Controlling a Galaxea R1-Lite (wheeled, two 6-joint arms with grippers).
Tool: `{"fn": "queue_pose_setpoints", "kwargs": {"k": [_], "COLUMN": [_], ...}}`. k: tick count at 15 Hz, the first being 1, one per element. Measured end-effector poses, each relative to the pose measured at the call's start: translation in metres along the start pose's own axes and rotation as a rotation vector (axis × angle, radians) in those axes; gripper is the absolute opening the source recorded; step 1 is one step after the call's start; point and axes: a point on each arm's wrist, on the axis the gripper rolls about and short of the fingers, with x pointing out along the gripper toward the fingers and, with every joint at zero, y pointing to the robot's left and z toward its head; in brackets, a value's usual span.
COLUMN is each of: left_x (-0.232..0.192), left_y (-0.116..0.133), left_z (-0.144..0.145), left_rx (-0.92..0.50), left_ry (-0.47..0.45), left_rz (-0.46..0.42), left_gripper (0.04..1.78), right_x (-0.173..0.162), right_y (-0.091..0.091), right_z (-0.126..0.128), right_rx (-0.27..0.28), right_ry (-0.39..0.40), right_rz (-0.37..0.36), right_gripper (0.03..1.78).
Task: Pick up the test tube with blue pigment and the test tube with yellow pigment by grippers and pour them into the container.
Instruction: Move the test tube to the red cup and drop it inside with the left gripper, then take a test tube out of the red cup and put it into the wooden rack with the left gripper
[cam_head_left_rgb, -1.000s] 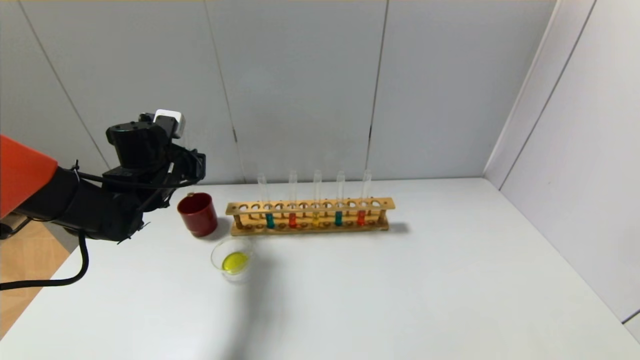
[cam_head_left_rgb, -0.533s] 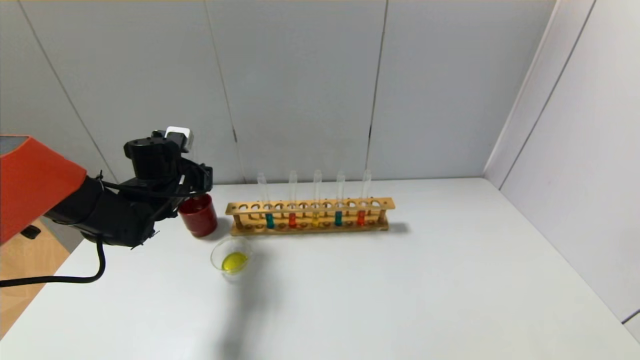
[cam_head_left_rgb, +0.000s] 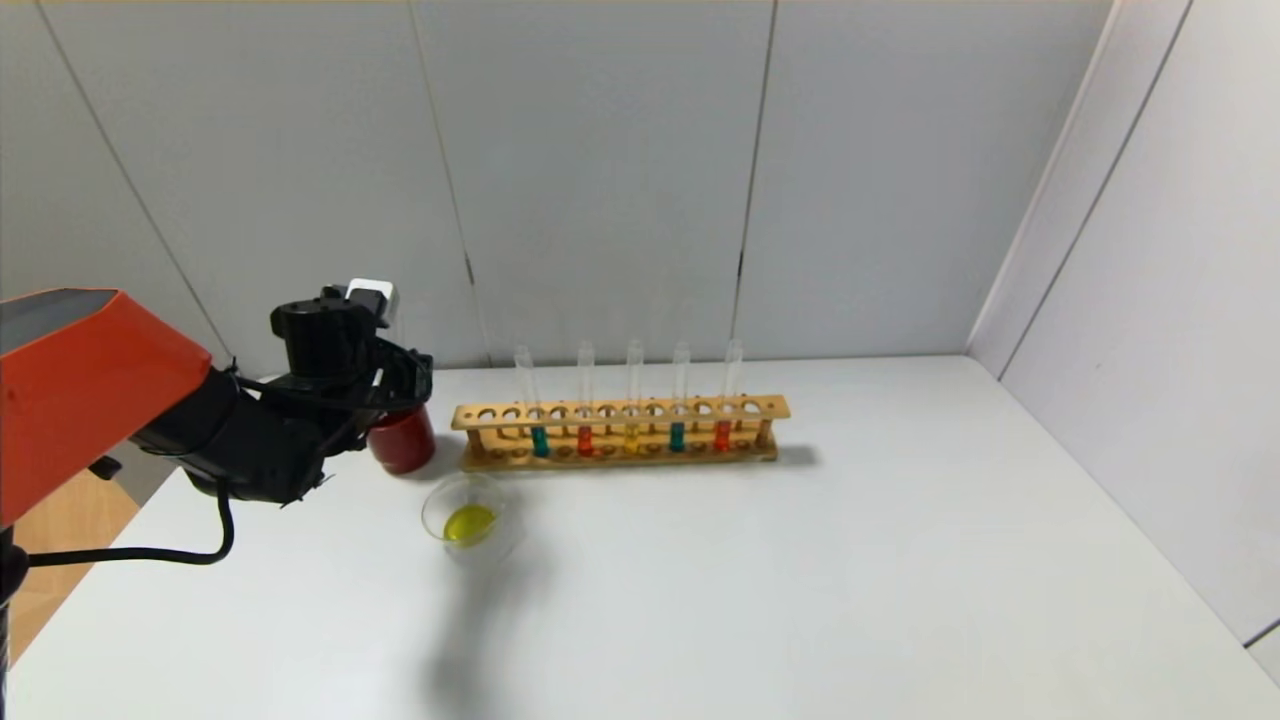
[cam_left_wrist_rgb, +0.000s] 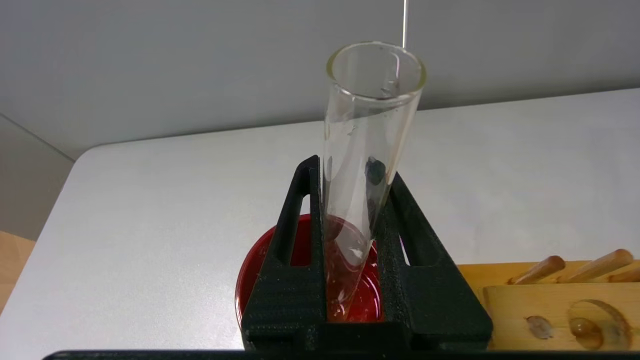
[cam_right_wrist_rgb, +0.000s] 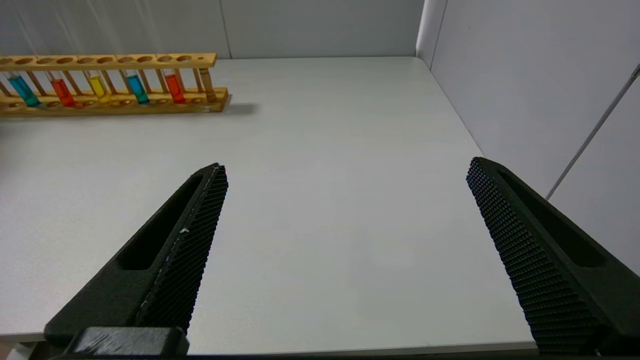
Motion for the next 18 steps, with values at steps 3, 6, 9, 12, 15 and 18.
{"fn": "queue_pose_setpoints", "kwargs": {"k": [3, 6, 9, 12, 15, 18], "left_x": [0.006, 0.009, 0.010, 0.012, 0.009, -0.008], "left_y": [0.000, 0.001, 0.002, 0.001, 0.002, 0.005], "left_z": [-0.007, -0.013, -0.014, -0.017, -0.012, 0.016], "left_rx": [0.002, 0.005, 0.004, 0.005, 0.000, -0.010], "left_ry": [0.010, 0.022, 0.021, 0.028, 0.005, -0.073], "left_rz": [0.004, 0.005, 0.007, 0.008, 0.008, 0.011], "left_gripper": [0.33, 0.34, 0.46, 0.83, 1.35, 1.66], "right_x": [0.000, 0.000, 0.000, 0.000, 0.000, 0.000], "right_y": [0.000, 0.000, 0.000, 0.000, 0.000, 0.000], "right_z": [0.000, 0.000, 0.000, 0.000, 0.000, 0.000], "right_rx": [0.000, 0.000, 0.000, 0.000, 0.000, 0.000], "right_ry": [0.000, 0.000, 0.000, 0.000, 0.000, 0.000], "right_rz": [0.000, 0.000, -0.001, -0.001, 0.000, -0.001], "right_gripper": [1.75, 1.75, 1.75, 1.75, 1.75, 1.75]}}
